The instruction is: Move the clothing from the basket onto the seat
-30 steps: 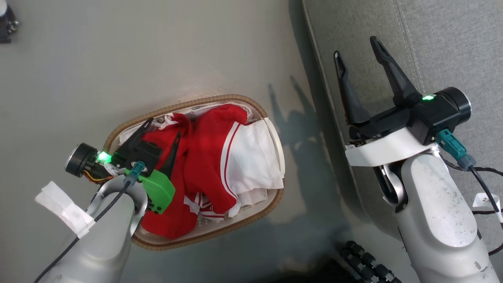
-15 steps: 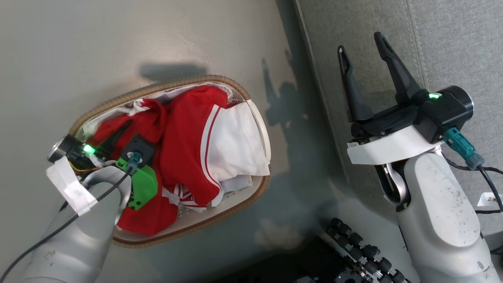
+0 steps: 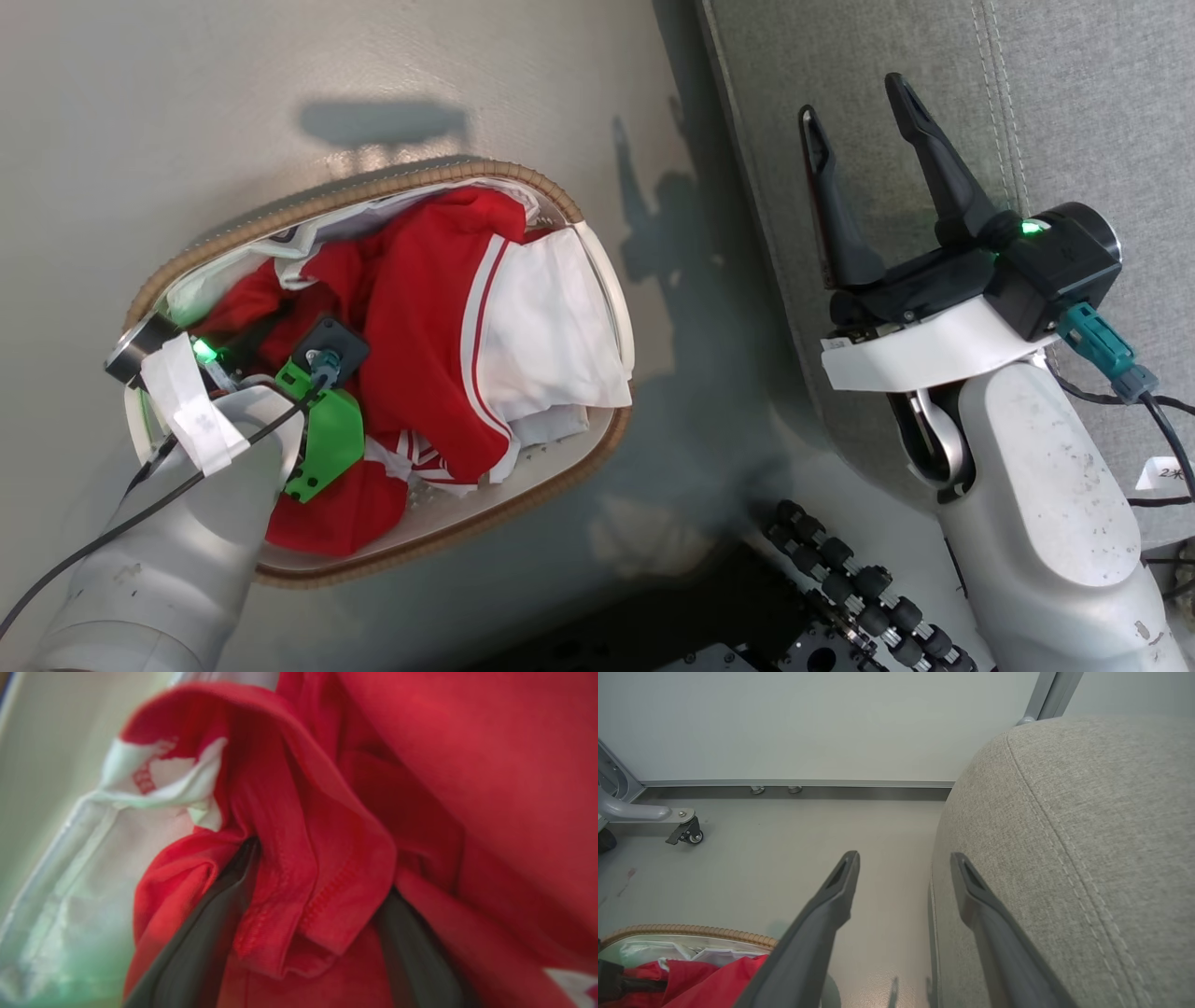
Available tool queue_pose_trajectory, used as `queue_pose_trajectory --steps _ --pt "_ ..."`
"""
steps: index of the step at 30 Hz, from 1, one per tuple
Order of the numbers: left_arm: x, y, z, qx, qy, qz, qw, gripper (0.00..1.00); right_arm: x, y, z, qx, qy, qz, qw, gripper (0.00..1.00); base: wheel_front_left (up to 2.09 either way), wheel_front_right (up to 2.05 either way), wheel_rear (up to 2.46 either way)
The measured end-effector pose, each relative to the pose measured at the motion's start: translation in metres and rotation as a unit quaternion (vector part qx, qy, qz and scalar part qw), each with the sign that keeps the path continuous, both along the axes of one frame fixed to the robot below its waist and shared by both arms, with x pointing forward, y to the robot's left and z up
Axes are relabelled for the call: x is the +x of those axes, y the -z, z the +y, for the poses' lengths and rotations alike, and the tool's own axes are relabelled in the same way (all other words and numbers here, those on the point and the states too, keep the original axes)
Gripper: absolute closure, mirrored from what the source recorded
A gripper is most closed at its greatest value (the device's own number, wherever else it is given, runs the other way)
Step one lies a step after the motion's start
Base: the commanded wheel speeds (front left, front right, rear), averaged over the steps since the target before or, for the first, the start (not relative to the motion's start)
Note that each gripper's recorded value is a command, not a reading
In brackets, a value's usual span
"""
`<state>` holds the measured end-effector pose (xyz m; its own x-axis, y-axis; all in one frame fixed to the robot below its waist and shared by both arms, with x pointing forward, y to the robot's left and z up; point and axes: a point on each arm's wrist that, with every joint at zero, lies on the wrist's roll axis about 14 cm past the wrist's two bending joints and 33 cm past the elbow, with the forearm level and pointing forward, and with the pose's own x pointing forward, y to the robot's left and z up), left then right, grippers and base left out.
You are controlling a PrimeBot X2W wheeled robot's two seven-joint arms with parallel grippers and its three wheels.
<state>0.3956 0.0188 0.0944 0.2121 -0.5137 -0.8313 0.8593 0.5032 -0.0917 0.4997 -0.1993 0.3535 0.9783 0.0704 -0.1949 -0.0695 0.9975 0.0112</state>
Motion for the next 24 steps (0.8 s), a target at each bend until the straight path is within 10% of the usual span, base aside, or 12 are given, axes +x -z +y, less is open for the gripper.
queue_pose_trajectory --steps 2,3,4,5,24 --pt "-0.004 0.003 0.0 0.004 0.005 0.01 1.0 0.0 -0.001 0.001 0.0 0.002 0.0 0.002 1.0 0.0 0.0 0.0 0.0" --pt "-0.006 0.003 0.0 0.006 0.005 0.016 1.0 0.26 -0.001 0.001 0.0 0.002 0.0 0.002 1.0 0.0 0.0 0.0 0.0" --pt "-0.007 0.003 -0.001 0.007 0.006 0.02 1.0 0.89 -0.001 0.0 0.0 0.002 0.001 0.002 1.0 0.0 0.0 0.0 0.0" --pt "-0.008 0.003 -0.001 0.008 0.006 0.025 1.0 1.0 -0.001 -0.001 -0.001 0.002 0.001 0.001 1.0 0.0 0.0 0.0 0.0" --pt "-0.028 -0.081 -0.019 -0.081 -0.129 0.021 0.988 1.0 -0.017 -0.062 -0.003 -0.022 0.005 -0.048 0.999 0.0 0.0 0.0 0.0"
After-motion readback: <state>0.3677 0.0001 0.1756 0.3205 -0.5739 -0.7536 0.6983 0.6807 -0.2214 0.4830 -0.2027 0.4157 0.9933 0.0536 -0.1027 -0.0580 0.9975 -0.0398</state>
